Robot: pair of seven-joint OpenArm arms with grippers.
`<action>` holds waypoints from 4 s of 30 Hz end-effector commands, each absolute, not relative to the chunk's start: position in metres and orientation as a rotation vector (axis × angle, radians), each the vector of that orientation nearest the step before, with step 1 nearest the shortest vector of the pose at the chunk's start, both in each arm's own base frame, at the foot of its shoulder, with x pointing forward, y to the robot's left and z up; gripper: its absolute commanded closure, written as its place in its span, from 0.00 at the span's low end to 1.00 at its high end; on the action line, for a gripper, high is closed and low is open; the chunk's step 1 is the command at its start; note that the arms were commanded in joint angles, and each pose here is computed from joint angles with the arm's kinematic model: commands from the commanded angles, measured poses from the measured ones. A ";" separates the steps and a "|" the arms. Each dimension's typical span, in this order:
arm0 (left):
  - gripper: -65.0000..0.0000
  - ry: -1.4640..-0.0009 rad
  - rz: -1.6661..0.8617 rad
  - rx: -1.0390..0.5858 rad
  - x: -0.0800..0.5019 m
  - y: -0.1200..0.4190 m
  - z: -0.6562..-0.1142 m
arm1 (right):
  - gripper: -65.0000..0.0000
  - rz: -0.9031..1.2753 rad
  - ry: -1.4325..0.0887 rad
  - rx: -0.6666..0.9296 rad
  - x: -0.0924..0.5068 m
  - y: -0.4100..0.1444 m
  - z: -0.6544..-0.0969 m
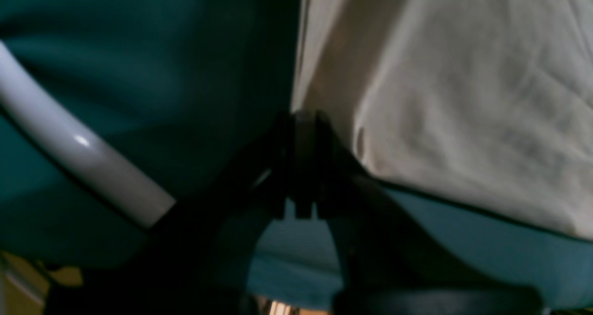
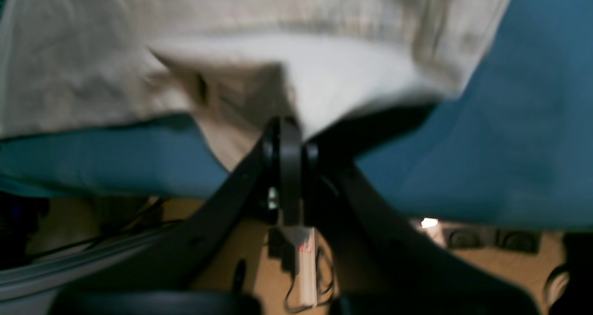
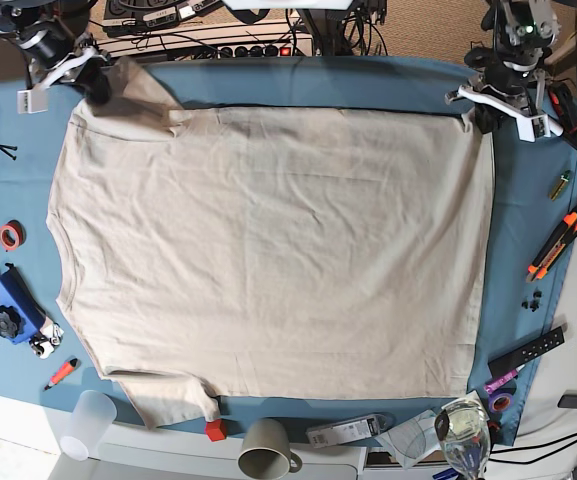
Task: Fold the T-shirt properly
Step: 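Pull both shoulder corners apart to stretch the shirt taut, then lift both shoulder corners and fold them over toward the hem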
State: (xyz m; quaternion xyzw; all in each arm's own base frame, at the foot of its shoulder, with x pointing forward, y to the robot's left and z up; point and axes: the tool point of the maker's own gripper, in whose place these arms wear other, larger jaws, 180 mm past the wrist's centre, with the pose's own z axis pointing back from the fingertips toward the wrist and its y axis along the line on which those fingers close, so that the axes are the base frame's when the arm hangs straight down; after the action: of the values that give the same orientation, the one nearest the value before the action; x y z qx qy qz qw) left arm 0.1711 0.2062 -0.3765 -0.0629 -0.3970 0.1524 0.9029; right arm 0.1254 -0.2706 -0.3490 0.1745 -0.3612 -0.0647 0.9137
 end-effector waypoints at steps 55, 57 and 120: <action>1.00 -0.789 0.349 -0.053 0.127 0.263 -0.335 | 1.00 -0.160 -0.728 0.239 0.099 -0.315 -0.318; 1.00 -0.795 0.350 -0.052 0.128 0.263 -0.334 | 1.00 -0.141 -0.722 0.252 0.103 -0.307 -0.324; 1.00 -0.752 0.404 -0.048 0.122 0.256 -0.334 | 1.00 -0.167 -0.713 0.225 0.090 -0.318 -0.318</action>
State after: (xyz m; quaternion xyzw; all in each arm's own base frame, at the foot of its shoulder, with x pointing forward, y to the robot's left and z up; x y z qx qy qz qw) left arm 0.1192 0.2528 -0.3431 -0.0300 -0.3495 0.2000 0.9149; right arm 0.0839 -0.3133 -0.3296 0.1149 -0.3275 -0.0869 0.9338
